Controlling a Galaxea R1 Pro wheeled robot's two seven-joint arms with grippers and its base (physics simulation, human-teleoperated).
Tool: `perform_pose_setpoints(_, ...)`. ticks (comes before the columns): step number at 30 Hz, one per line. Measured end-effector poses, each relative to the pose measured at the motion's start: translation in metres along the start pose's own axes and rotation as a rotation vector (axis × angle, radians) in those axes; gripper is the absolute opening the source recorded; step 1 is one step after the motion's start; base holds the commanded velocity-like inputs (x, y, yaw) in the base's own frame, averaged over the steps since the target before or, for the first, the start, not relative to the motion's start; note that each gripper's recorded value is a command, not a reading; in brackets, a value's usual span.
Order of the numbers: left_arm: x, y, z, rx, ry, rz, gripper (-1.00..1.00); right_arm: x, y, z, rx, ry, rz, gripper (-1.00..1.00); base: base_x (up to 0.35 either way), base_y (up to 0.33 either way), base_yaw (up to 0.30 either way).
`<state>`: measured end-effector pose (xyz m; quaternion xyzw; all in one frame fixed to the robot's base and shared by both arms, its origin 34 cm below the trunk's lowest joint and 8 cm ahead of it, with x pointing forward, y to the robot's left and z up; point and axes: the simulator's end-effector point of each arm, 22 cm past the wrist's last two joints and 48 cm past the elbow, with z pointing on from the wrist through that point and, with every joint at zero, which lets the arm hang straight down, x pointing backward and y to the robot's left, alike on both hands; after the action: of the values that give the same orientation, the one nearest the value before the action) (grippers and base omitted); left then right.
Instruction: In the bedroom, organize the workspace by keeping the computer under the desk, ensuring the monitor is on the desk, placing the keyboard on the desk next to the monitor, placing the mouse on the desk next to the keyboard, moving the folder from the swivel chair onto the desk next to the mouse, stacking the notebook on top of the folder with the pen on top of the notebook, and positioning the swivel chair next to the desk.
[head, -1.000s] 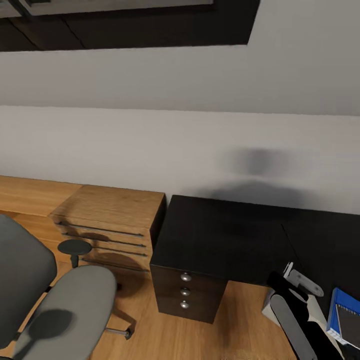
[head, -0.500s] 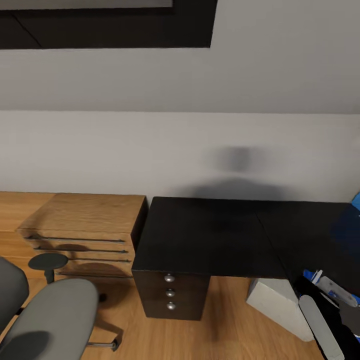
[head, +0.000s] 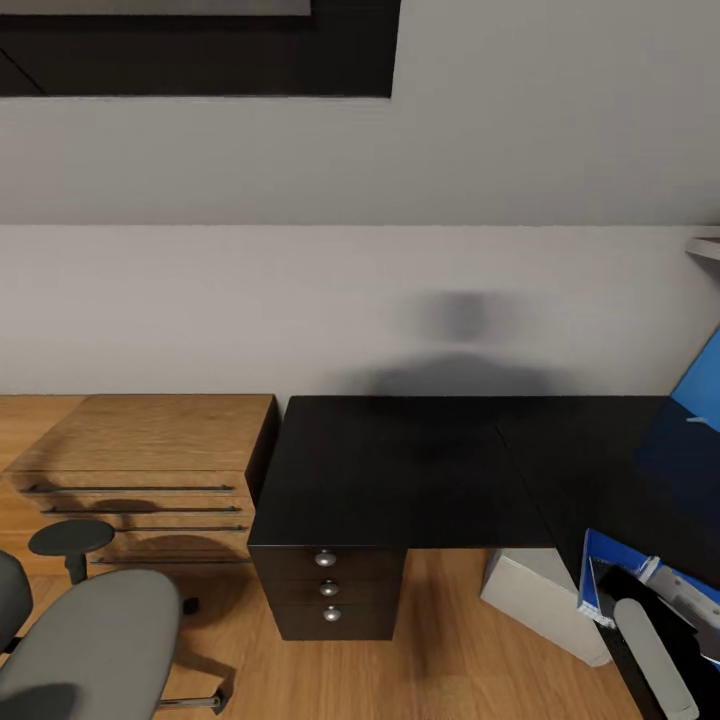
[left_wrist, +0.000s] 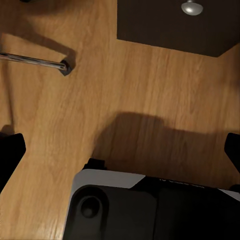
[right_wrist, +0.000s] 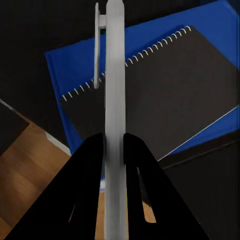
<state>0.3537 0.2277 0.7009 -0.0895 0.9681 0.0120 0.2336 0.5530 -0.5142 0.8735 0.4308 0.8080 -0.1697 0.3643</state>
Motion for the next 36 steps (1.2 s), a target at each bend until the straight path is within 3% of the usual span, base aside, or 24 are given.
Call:
perform_pose_setpoints(7,0.0,0.001,0.0,0.0,-0.001,0.001,1.0,-0.018,-0.003,0.011,-0.06,-0.021,-0.015,-1.0,0.188,0.0,0.0)
perform_pose_setpoints(14,0.0,0.001,0.0,-0.001,0.0,0.0,1.0,-0.038,-0.034,0.035,-0.011,-0.016,0.015,-1.0,0.046,0.0,0.0)
perform_pose_setpoints(15,0.0,0.001,0.0,-0.001,0.0,0.0,1.0,-0.041,-0.042,0.049,0.006,0.005,0.029,-1.0,0.002,0.0,0.0)
perform_pose_setpoints(24,0.0,0.001,0.0,-0.001,0.0,0.0,1.0,-0.037,-0.045,0.08,0.016,0.075,0.055,-1.0,0.0,0.0,0.0)
perform_pose_setpoints(36,0.0,0.001,0.0,-0.001,0.0,0.0,1.0,-0.03,-0.051,0.09,0.029,0.112,0.059,-1.0,0.0,0.0,0.0)
